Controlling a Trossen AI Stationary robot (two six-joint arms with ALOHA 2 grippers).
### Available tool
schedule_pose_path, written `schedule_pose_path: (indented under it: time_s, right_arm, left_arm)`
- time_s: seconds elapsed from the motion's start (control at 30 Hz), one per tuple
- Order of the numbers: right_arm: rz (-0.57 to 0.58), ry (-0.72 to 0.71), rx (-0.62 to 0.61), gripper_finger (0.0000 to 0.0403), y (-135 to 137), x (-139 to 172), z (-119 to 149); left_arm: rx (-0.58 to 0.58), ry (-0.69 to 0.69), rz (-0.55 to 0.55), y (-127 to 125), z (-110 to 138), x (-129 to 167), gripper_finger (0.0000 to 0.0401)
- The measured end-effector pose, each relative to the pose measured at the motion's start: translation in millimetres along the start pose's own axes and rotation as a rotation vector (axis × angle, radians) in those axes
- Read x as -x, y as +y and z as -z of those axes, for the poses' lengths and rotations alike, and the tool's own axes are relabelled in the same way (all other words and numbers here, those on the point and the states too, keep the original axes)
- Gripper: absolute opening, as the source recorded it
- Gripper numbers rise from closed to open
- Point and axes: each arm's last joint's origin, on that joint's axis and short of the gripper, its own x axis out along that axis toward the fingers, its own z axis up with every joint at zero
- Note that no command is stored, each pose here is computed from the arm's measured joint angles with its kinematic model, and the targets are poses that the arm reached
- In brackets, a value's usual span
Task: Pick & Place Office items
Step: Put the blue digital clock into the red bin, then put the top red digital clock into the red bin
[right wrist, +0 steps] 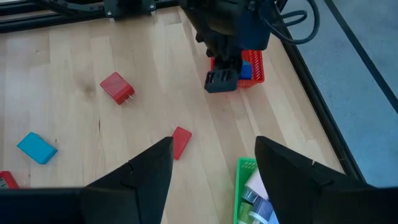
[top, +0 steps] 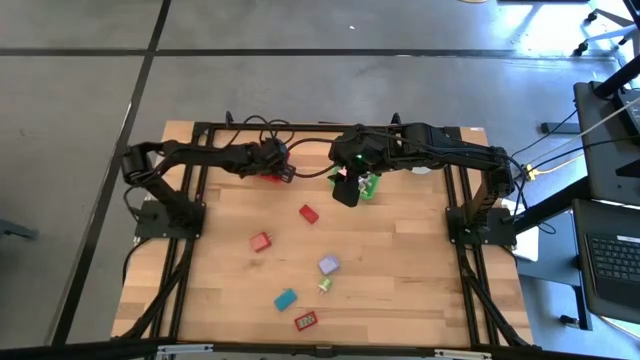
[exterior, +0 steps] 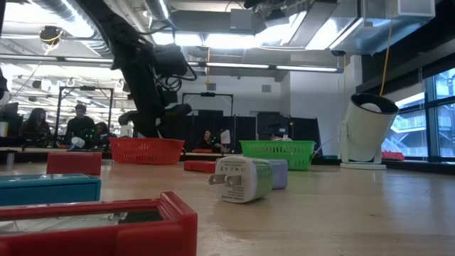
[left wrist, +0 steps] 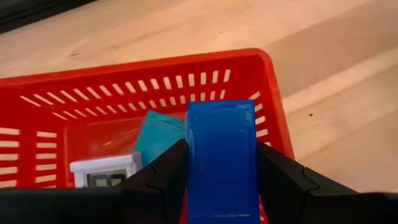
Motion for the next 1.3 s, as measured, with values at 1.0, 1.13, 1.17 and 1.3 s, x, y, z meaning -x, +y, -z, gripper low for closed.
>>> schedule_pose_path:
  time_s: [1.0,1.13,1.17,1.3]
  right_arm:
    - [-0.043,-0.248,-0.053,0.0228,3.5,3.2,-24.2]
    - [-0.033,-0.234,-0.050,0.0228,3.1,2.8,-22.8]
    - [-0.031,-0.227,-0.052,0.0228,2.9,2.6,-22.2]
    - [-0.024,-0.186,-0.069,0.0228,2.3,1.8,-18.1]
  left_arm:
    - [-0.519,-0.186,0.479,-17.0,-14.7,67.8,0.0211]
    - [-0.735,-0.210,0.554,-33.3,-2.3,70.8,0.0215]
    - [-0.780,-0.210,0.558,-36.9,1.1,69.6,0.0216]
    - [-0.940,-0.199,0.616,-51.8,16.3,66.7,0.0219]
